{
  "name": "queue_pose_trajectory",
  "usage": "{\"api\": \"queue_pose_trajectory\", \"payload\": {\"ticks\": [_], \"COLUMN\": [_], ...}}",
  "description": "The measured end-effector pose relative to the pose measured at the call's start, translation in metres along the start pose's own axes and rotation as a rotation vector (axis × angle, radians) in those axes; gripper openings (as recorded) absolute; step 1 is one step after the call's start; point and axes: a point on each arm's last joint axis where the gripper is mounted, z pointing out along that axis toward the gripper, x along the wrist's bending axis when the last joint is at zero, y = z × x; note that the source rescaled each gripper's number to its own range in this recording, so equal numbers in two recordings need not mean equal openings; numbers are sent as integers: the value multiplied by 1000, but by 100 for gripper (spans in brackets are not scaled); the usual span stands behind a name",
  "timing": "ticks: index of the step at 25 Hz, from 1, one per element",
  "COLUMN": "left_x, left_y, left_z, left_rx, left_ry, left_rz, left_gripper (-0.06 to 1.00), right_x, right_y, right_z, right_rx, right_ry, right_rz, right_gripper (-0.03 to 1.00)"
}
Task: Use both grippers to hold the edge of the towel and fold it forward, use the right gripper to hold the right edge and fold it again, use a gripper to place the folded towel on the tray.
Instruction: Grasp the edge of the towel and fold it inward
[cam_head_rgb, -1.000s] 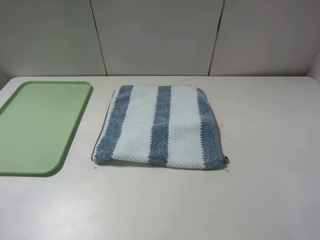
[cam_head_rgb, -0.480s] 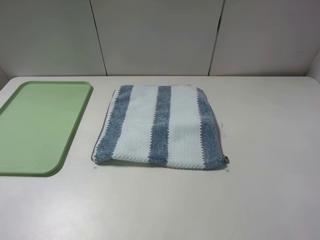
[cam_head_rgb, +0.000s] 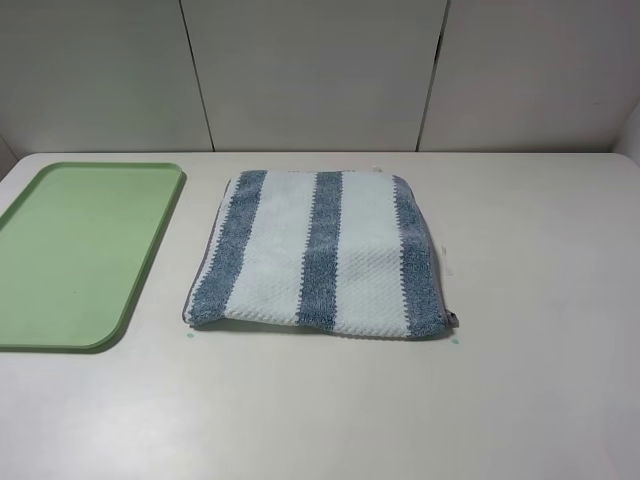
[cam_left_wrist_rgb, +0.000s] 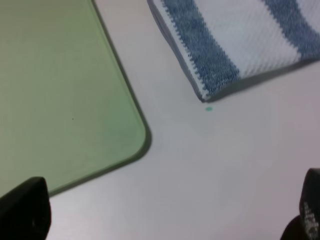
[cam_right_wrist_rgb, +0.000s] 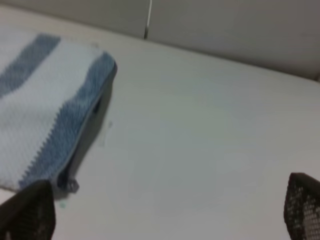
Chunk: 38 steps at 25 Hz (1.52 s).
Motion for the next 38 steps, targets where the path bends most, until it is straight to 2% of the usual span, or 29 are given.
{"api": "queue_pose_trajectory", "payload": {"ticks": [4,8,13,19,29,34,38], "left_x": [5,9,7,-2,-38,-59,-66], "left_y": [16,27,34,42,57,60,64], "left_z": [7,17,30,50,96,124,144], "left_rx": [54,109,156,238,317,342,334], "left_ry": [-17,-48,-131,-245,-397,-386,-324], "left_rz": [87,202,312,524,813,1018,1146], "left_gripper": [100,100,100,100,100,100,100], "right_x": [-2,1,9,24,38,41,44], "right_y": [6,13,21,27,25,23,20], "right_z": [19,33,55,87,131,146,159], "right_rx": [80,91,118,154,252,281,307], "right_ry": [34,107,207,321,386,393,399], "right_rz": [-95,-212,-371,-547,-560,-582,-595], "right_gripper": [100,100,100,100,100,100,100]}}
